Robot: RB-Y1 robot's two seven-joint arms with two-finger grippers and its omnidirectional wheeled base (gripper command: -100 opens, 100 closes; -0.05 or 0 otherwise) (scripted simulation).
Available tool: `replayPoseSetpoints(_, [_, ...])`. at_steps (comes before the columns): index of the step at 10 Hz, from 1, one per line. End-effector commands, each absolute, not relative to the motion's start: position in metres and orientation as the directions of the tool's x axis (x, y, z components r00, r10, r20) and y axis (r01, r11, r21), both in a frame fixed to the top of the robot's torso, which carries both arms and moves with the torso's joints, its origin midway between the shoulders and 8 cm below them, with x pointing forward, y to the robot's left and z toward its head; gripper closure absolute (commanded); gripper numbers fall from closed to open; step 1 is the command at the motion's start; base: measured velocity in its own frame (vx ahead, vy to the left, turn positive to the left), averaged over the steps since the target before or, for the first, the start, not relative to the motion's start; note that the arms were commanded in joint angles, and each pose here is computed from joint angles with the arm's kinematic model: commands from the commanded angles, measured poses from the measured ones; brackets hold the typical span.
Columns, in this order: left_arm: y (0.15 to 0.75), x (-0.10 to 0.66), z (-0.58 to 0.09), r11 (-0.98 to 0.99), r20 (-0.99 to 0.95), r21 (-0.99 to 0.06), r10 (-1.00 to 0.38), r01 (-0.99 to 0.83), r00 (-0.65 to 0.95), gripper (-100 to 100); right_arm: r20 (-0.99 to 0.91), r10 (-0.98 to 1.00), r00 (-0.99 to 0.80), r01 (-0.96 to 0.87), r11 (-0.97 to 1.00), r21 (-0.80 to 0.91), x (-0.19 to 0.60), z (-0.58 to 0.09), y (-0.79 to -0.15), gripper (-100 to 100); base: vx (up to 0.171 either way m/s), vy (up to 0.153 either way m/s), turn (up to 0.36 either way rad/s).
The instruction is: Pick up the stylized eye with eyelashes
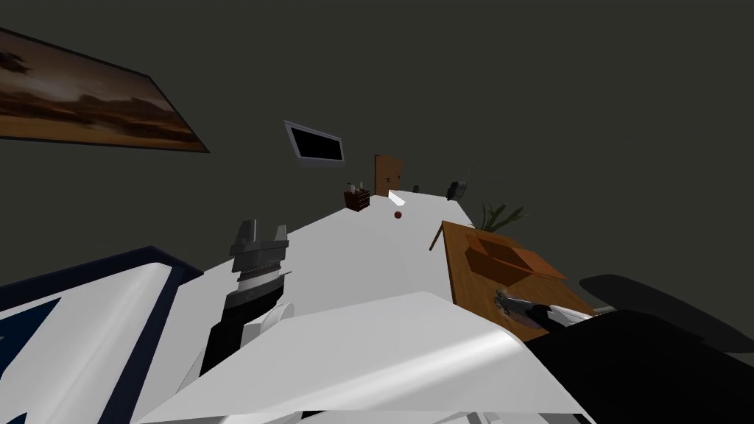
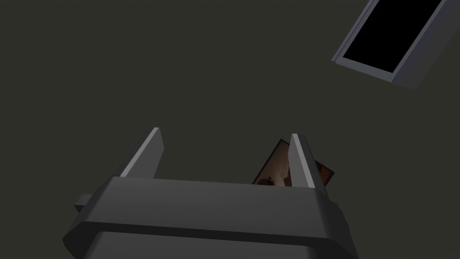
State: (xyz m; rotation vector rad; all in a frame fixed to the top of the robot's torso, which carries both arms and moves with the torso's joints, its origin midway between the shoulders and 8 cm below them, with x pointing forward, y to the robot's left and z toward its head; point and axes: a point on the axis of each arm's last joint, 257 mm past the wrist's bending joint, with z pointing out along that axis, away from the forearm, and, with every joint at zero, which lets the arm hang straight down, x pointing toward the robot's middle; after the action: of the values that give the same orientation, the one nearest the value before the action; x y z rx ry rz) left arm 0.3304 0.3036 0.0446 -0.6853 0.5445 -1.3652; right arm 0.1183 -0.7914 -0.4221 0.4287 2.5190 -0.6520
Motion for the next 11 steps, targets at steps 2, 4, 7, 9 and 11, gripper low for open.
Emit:
replayPoseSetpoints(2, [0.304, 0.330, 0.045, 0.068, 0.039, -0.719, -0.990, 0.692, 0.137, 0, -0.538, 0.192, -0.821, 0.433, 0.824, -0.366, 0.108, -0.424, -0.794, -100, -0.036, -0.003, 0.117])
replayPoseSetpoints(4, [0.304, 0.330, 0.045, 0.068, 0.039, -0.719, -0.990, 0.692, 0.137, 0, -0.541, 0.210, -0.814, 0.454, 0.811, -0.369, 0.099, -0.426, -0.796, -100, -0.048, -0.016, 0.123])
replayPoseSetpoints(7, [0.304, 0.330, 0.045, 0.068, 0.039, -0.719, -0.990, 0.692, 0.137, 0, -0.542, 0.209, -0.814, 0.453, 0.812, -0.368, 0.099, -0.426, -0.796, -100, -0.013, -0.007, 0.020])
replayPoseSetpoints(9, [0.304, 0.330, 0.045, 0.068, 0.039, -0.719, -0.990, 0.692, 0.137, 0, -0.557, 0.205, -0.805, 0.455, 0.815, -0.359, 0.107, -0.419, -0.798, 100, 0.000, 0.000, -0.006])
replayPoseSetpoints(11, [0.304, 0.330, 0.045, 0.068, 0.038, -0.719, -0.990, 0.692, 0.137, 0, -0.558, 0.204, -0.804, 0.454, 0.817, -0.355, 0.108, -0.420, -0.797, 100, 0.000, 0.001, 0.000])
